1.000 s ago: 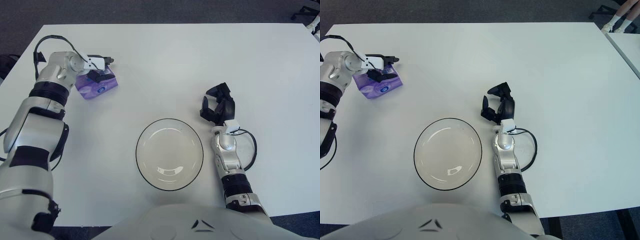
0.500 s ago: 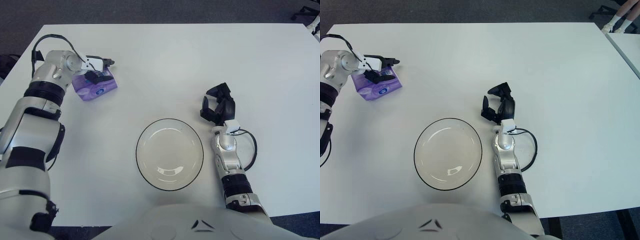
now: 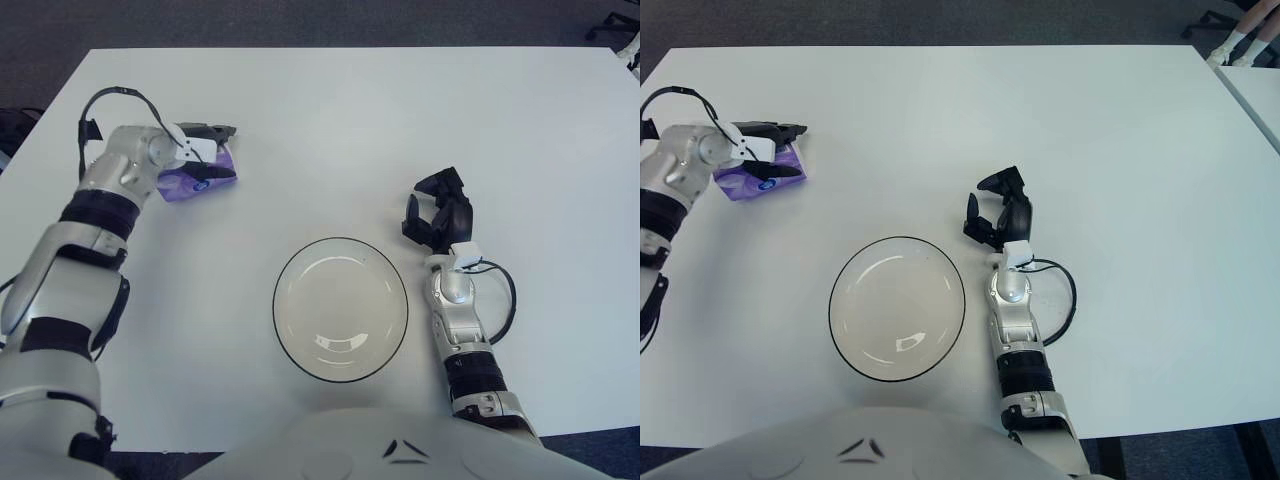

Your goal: Put the tissue paper into the plate.

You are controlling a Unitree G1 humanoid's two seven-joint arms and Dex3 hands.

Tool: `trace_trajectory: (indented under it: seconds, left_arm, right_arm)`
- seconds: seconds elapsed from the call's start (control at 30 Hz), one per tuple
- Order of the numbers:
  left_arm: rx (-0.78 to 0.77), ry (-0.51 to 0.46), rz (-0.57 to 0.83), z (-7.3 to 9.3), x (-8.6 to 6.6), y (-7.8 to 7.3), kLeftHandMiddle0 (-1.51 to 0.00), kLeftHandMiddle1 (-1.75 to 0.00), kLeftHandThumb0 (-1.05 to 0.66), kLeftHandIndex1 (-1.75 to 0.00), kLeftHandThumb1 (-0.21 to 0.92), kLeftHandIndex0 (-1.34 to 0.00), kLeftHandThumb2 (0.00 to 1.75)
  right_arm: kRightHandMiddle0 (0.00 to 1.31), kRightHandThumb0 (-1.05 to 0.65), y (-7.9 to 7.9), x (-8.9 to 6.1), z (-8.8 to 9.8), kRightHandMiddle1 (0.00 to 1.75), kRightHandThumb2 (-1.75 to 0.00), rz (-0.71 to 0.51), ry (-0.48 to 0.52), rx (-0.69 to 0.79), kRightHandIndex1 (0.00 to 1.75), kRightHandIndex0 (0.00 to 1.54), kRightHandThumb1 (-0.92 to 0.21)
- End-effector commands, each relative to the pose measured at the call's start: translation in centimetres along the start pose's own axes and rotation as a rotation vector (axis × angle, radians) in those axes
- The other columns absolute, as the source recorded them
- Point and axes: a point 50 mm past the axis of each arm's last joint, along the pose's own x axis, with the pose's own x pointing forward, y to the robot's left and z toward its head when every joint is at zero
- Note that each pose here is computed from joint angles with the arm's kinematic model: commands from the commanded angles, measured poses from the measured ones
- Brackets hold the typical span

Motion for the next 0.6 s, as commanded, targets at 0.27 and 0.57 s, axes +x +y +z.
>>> trace_trajectory:
  seconds: [0.27,0.57]
  left_arm:
    - [0.001,0.059,-0.113,0.8,0.4,-9.2,0.0,0.0,-1.05,0.0,0.81,0.0,0.23]
    - [0.011,0.092,-0.077,1.2,0.6,-11.6,0.0,0.0,-1.05,0.0,0.75,0.0,0.2]
  right_arm:
    - [0.42,-0.41,-2.5,-5.1,-5.0,1.75,-1.01,-0.035,0.289,-0.096,1.48,0.64,-0.57]
    - [0.42,-0.41,-2.7,-5.2,-5.0,1.75,-1.0,-0.03,0.292,-0.104,1.48,0.64,-0.57]
